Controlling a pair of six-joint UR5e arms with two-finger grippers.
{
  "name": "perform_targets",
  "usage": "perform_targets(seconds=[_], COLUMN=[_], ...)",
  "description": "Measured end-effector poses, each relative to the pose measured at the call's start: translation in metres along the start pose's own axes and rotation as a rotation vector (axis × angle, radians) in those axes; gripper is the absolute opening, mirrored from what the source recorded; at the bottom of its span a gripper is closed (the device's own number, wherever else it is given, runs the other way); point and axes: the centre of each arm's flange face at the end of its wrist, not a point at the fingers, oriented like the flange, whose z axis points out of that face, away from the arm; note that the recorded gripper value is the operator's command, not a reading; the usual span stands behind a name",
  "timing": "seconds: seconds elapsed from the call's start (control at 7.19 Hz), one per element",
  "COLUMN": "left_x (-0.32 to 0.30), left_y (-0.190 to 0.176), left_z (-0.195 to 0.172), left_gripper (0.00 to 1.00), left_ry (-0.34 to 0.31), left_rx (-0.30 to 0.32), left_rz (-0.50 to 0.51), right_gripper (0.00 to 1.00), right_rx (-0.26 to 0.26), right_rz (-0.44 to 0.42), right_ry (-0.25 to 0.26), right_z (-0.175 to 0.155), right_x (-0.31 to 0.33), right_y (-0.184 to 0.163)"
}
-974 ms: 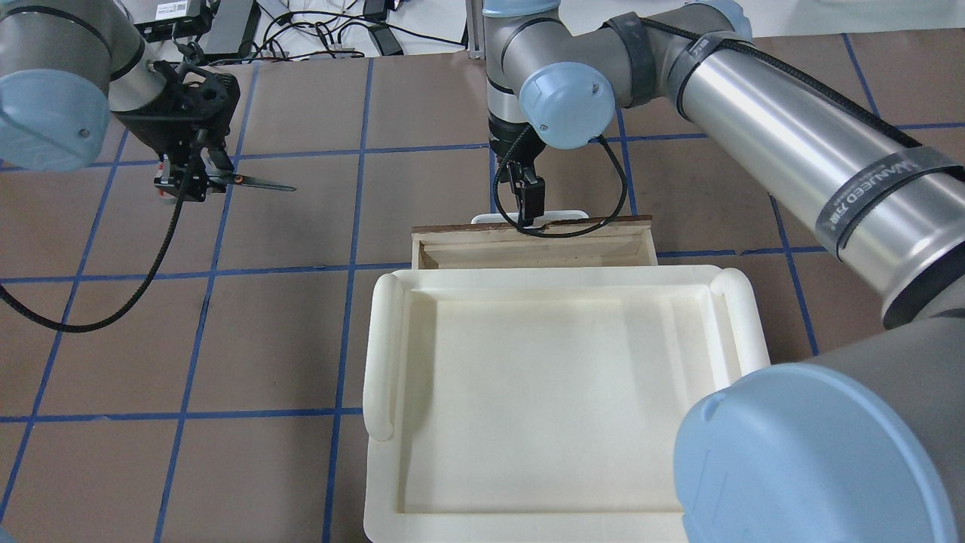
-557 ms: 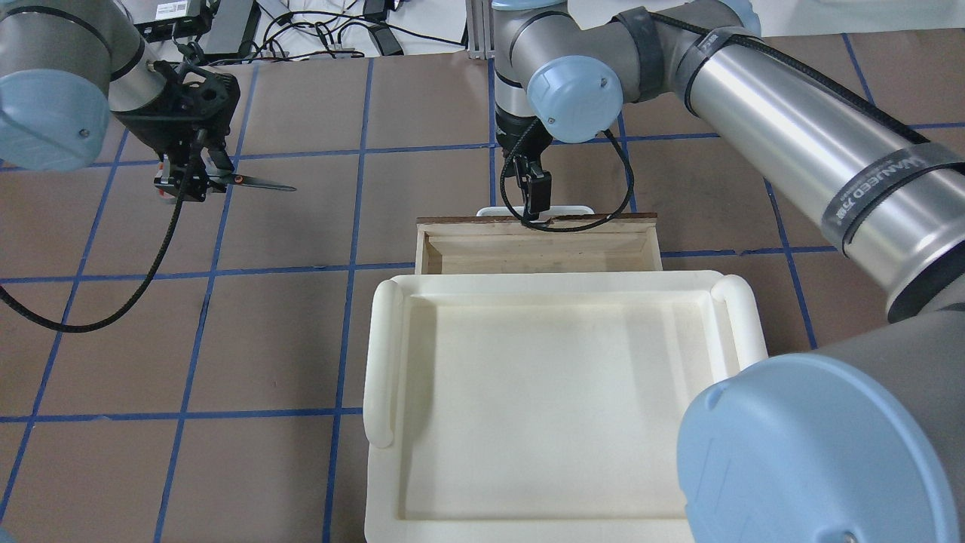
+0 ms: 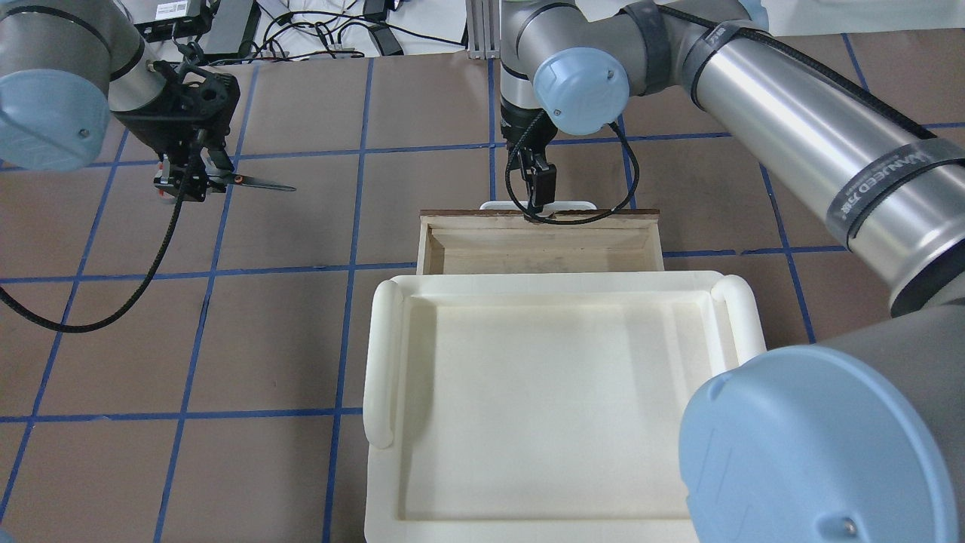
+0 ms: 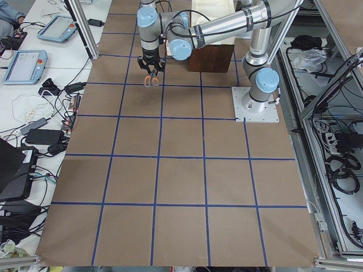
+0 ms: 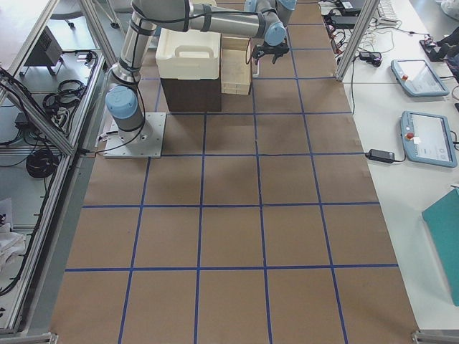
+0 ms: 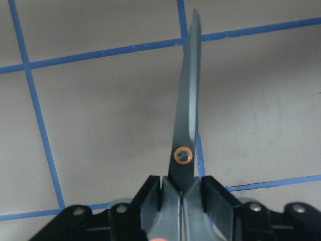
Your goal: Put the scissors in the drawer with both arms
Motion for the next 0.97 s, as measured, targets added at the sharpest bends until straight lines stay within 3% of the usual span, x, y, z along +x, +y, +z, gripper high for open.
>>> perform_targets(seconds=[0.97], left_x=[0.0], left_y=[0.001], left_z=[0.002], left_gripper=[0.0], left_ry=[0.003], left_rx=[0.004], left_rz=[-0.002], right_gripper=[1.0], right_rx=[0.0], right_rz=[-0.018], right_ry=[-0.007], right_z=[0.003], right_x=[-0.015], right_y=[-0.01])
